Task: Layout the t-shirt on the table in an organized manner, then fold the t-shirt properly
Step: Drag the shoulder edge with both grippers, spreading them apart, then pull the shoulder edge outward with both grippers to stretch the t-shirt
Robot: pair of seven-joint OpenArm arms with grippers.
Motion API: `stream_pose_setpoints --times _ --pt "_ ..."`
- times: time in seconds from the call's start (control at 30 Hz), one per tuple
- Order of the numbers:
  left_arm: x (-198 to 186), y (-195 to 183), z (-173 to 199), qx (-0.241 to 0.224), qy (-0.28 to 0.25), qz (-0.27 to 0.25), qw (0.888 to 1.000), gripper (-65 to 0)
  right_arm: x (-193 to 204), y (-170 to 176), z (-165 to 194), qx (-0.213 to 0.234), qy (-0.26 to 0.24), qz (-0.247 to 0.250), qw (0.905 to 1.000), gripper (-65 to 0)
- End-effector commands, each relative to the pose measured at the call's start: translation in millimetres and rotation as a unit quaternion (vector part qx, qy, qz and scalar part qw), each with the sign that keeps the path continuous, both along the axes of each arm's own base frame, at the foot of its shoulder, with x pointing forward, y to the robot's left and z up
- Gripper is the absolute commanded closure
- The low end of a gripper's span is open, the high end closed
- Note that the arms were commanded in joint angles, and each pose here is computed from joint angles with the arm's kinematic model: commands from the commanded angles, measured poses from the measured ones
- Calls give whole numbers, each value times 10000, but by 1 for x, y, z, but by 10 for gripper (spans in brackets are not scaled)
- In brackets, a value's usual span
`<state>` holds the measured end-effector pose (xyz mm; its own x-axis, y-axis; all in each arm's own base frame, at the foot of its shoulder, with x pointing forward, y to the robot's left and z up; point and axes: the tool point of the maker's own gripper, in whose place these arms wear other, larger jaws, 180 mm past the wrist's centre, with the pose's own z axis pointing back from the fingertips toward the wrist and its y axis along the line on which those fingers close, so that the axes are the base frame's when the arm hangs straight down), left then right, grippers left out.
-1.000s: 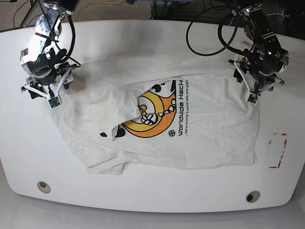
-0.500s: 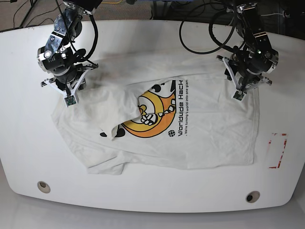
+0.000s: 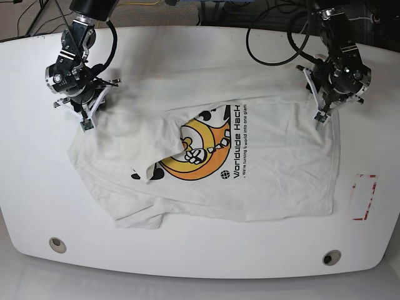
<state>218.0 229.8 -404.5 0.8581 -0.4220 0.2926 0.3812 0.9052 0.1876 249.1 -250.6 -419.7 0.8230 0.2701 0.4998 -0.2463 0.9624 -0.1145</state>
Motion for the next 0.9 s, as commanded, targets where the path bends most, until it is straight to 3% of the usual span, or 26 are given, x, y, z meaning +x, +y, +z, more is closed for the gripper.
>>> stream_pose_setpoints --times 0.0,0.43,0.87 --pt "7 6 0 -6 -100 -47 9999 -176 7 -23 8 -150 -167 -79 9997 -87" --pt "2 31 -24 -39 99 -46 9999 -176 7 -87 1 -410 -47 -258 9988 -87" --pt "11 37 -16 59 -16 -88 9999 -176 11 -108 15 -679 -112 -215 9974 -87"
